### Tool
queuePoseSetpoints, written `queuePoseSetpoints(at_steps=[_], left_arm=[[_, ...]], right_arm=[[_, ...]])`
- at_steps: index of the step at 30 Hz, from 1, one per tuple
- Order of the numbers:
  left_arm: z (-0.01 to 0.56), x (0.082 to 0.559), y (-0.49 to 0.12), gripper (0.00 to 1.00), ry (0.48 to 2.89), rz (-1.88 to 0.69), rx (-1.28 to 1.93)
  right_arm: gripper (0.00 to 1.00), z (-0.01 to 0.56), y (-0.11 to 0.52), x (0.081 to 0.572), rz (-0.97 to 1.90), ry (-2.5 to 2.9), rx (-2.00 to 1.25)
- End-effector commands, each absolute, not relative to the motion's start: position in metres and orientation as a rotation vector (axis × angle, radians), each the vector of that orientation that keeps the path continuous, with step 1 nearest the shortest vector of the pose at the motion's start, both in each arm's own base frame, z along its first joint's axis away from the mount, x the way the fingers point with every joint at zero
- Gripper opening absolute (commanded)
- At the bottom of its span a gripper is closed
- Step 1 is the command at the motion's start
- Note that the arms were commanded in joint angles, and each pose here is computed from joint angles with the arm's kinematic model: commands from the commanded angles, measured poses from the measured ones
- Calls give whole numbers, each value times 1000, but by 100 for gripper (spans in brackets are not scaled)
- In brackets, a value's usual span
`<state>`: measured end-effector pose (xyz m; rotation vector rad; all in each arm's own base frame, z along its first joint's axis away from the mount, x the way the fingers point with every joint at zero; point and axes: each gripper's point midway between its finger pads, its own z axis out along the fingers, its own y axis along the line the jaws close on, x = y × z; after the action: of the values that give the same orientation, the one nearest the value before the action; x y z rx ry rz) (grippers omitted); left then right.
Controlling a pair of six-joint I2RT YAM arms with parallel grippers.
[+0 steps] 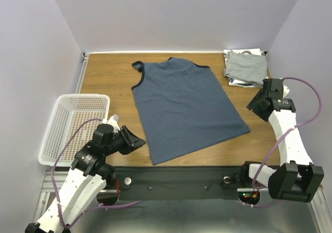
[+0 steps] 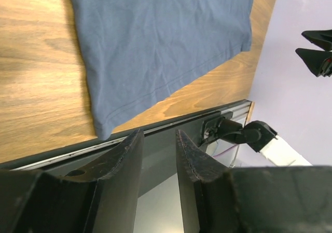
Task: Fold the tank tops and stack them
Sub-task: Flatten the tank top out, then fold the tank top
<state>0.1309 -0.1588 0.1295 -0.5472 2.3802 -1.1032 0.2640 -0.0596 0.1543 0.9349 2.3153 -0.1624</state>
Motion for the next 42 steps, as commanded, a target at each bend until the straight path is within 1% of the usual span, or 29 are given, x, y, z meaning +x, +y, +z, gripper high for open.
queuePoseSetpoints(at_steps=[1, 3, 4, 5, 6, 7, 8, 9, 10, 12, 13, 14, 16, 17, 18, 19, 20, 22, 23, 24, 25, 28, 31, 38, 42], left_arm=[[164, 159, -166, 42, 2282, -1105, -495], [171, 177, -163, 42, 2248, -1041, -515], [194, 191, -163, 42, 2185, -1030, -491], [190, 205, -163, 42, 2210, -970, -516], [195, 224, -155, 42, 2173, -875, -544], [219, 242, -150, 44, 2113, -833, -551], [207, 261, -147, 45, 2153, -741, -593], [210, 278, -138, 45, 2132, -663, -602], [212, 306, -130, 45, 2124, -604, -642], [206, 333, -120, 44, 2138, -566, -676], [214, 350, -117, 40, 2116, -577, -670], [198, 373, -109, 40, 2137, -537, -706], [191, 397, -107, 37, 2152, -505, -692], [182, 417, -107, 36, 2179, -466, -702], [176, 428, -106, 35, 2190, -440, -704], [187, 444, -111, 29, 2179, -449, -656], [161, 454, -113, 29, 2249, -411, -656], [152, 470, -109, 28, 2272, -351, -647], [146, 481, -109, 28, 2292, -314, -630], [142, 487, -104, 28, 2293, -270, -637], [144, 493, -104, 28, 2289, -262, -628], [123, 497, -97, 30, 2328, -196, -634], [103, 498, -84, 31, 2359, -157, -659], [89, 495, -75, 32, 2381, -188, -645], [83, 493, -75, 33, 2392, -198, -635]], right_arm=[[62, 186, -48, 274, -40, 2260, 900], [60, 188, -36, 277, 42, 2277, 873], [58, 190, -23, 281, 121, 2286, 842], [58, 192, -15, 283, 156, 2285, 822], [57, 195, -7, 284, 181, 2283, 802], [57, 200, 2, 285, 206, 2261, 792], [57, 202, 28, 285, 245, 2280, 708], [57, 205, 41, 285, 269, 2276, 700], [57, 205, 68, 283, 290, 2295, 608], [56, 204, 97, 280, 334, 2307, 543], [55, 201, 110, 282, 346, 2298, 542], [54, 195, 142, 272, 378, 2334, 437], [54, 184, 174, 264, 385, 2366, 351], [53, 175, 206, 254, 373, 2394, 259], [53, 170, 222, 248, 367, 2403, 206], [52, 174, 249, 234, 383, 2394, 119], [52, 169, 264, 226, 381, 2402, 73], [50, 152, 290, 214, 357, 2432, -12], [49, 155, 314, 198, 404, 2421, -91], [49, 141, 327, 193, 379, 2442, -146], [49, 137, 337, 186, 380, 2445, -189], [48, 132, 364, 170, 386, 2442, -284], [42, 119, 386, 147, 386, 2444, -406], [38, 106, 416, 115, 424, 2439, -527], [38, 80, 435, 99, 382, 2456, -600]])
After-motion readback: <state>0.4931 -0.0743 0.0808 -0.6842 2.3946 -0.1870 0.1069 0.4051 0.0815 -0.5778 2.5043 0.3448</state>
